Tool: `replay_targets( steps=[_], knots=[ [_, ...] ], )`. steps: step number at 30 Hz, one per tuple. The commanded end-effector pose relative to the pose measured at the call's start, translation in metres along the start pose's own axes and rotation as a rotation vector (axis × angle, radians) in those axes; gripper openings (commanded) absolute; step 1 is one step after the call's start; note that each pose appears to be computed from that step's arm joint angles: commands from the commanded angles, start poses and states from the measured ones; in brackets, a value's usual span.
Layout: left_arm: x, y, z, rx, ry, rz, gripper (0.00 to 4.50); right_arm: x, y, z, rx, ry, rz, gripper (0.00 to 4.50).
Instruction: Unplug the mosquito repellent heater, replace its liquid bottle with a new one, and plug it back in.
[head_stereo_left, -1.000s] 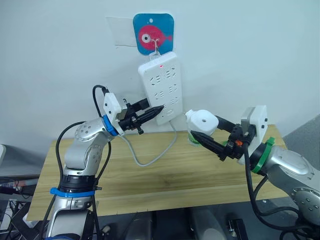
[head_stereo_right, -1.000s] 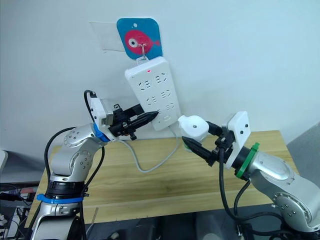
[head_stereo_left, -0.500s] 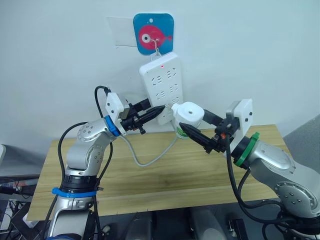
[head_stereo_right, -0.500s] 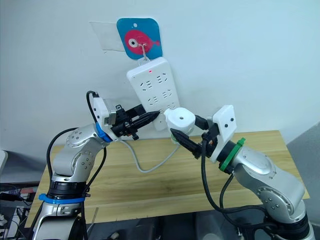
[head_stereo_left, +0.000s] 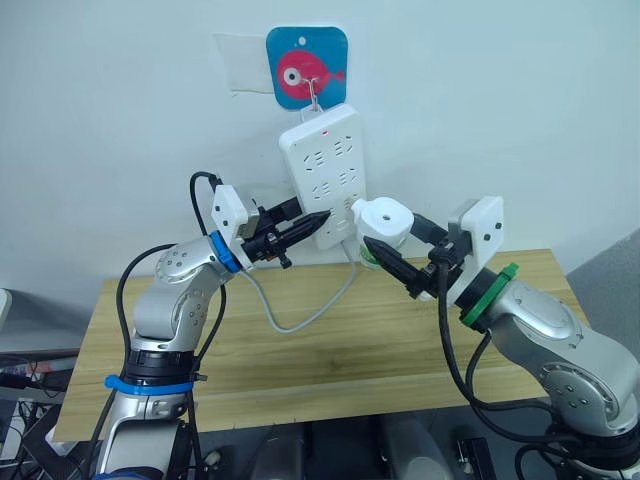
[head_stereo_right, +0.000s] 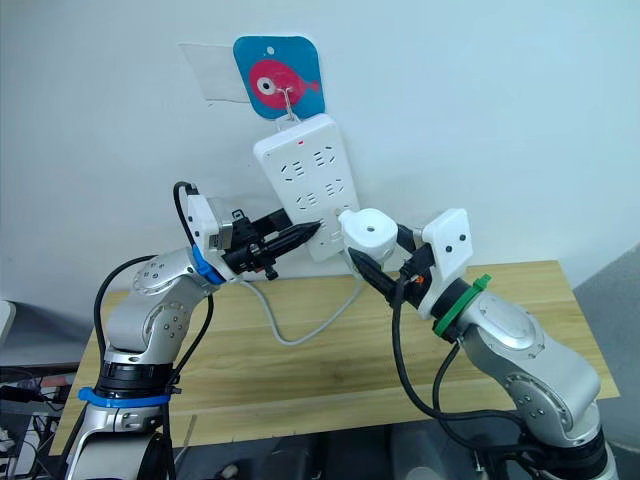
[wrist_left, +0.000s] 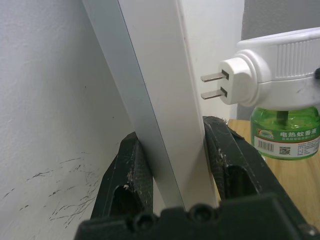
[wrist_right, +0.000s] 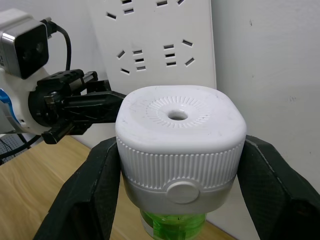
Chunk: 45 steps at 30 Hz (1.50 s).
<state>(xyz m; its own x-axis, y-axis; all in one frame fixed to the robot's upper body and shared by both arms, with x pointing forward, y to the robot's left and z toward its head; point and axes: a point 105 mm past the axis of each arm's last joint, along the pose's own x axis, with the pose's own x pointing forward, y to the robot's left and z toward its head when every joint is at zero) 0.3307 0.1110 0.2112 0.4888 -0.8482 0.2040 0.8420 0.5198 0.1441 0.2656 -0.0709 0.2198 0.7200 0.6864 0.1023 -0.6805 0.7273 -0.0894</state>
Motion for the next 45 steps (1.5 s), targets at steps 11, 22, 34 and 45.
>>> replay_targets(
  steps=[11,22,34,45],
  knots=[
    [0.0042,-0.0189,0.0114,0.033,-0.029,-0.071,1.37,0.0043,0.0049,0.008,-0.013,-0.035,0.008,3.09],
    [0.0032,-0.019,0.0114,0.033,-0.028,-0.067,1.37,0.0034,0.003,0.0018,-0.007,-0.006,-0.002,3.09],
    [0.0023,-0.0185,0.0105,0.034,-0.023,-0.066,1.37,0.0061,0.0035,0.0021,-0.001,-0.005,0.004,3.09],
    [0.0031,-0.0188,0.0099,0.03,-0.024,-0.068,1.37,0.0052,-0.0003,0.0047,0.003,-0.017,-0.017,3.09]
  ],
)
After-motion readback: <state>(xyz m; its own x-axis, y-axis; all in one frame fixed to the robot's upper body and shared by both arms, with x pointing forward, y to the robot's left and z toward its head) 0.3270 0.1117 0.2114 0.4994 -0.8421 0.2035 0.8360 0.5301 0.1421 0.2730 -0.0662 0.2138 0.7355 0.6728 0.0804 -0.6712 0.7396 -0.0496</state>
